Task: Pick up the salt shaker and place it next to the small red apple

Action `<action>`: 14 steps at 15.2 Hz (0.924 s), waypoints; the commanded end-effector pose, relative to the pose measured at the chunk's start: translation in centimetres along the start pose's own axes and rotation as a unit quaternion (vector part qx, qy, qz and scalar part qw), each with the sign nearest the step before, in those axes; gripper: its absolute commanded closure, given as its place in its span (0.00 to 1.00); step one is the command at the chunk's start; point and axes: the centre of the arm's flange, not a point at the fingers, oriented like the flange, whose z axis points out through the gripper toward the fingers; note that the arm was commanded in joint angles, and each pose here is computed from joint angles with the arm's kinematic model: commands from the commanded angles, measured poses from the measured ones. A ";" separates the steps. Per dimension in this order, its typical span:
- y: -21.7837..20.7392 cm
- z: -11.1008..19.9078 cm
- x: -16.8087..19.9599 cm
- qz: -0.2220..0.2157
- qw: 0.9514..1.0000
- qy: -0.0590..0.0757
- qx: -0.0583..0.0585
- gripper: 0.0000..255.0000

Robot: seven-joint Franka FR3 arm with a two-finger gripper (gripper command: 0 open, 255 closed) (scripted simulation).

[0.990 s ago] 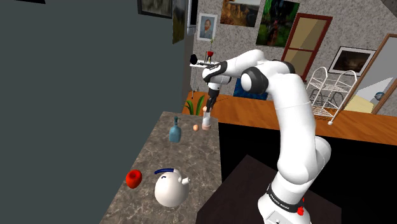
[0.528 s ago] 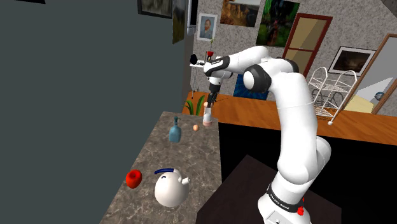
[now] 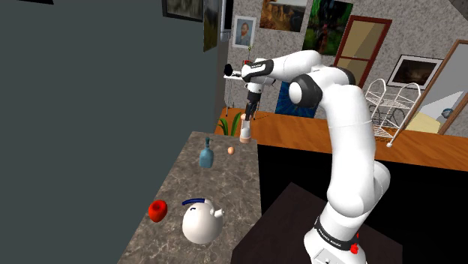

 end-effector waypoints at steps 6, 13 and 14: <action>-5.4 -0.5 1.0 0.000 1.000 0.000 0.000 1.00; -14.3 1.0 2.9 0.000 1.000 0.000 0.000 1.00; -15.6 1.2 3.2 0.000 1.000 0.000 0.000 1.00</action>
